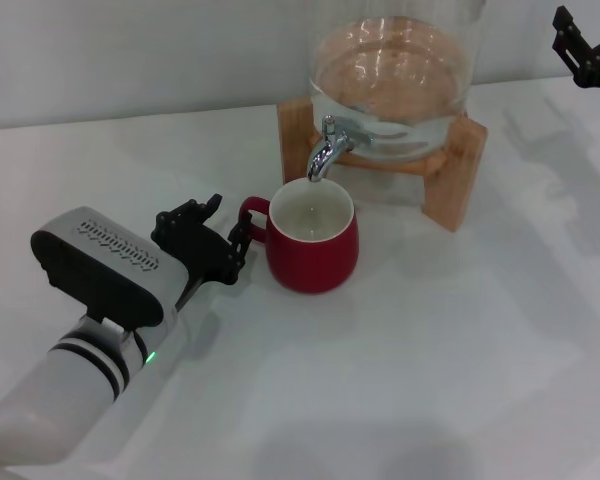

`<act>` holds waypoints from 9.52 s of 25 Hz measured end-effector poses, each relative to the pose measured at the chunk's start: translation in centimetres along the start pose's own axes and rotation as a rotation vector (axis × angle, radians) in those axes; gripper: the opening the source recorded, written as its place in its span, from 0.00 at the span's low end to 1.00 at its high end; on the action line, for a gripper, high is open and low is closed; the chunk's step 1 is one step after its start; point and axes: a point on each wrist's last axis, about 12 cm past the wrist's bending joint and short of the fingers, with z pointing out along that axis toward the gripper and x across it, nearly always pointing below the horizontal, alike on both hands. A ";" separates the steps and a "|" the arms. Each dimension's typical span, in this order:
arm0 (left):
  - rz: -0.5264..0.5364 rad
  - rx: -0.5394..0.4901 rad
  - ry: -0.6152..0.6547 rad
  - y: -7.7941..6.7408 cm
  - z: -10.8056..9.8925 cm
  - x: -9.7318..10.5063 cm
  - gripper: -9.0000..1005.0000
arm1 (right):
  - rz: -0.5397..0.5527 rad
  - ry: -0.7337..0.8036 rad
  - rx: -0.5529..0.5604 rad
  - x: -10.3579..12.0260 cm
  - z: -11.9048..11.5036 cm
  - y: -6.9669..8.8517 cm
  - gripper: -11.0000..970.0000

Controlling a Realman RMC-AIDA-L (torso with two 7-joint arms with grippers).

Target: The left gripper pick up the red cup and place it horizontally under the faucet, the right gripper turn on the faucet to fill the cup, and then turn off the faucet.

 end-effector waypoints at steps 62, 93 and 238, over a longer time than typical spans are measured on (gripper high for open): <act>0.039 -0.015 -0.104 -4.6 -3.5 -1.0 0.40 | -0.048 0.018 -0.011 -0.2 0.9 0.1 0.70; 0.179 -0.396 -0.073 -1.0 -7.0 1.4 0.40 | -0.075 0.035 0.009 -0.6 2.4 -0.1 0.70; -0.221 -0.927 -0.466 12.9 -13.1 3.8 0.83 | 0.141 -0.017 -0.917 -1.7 -2.6 10.3 0.70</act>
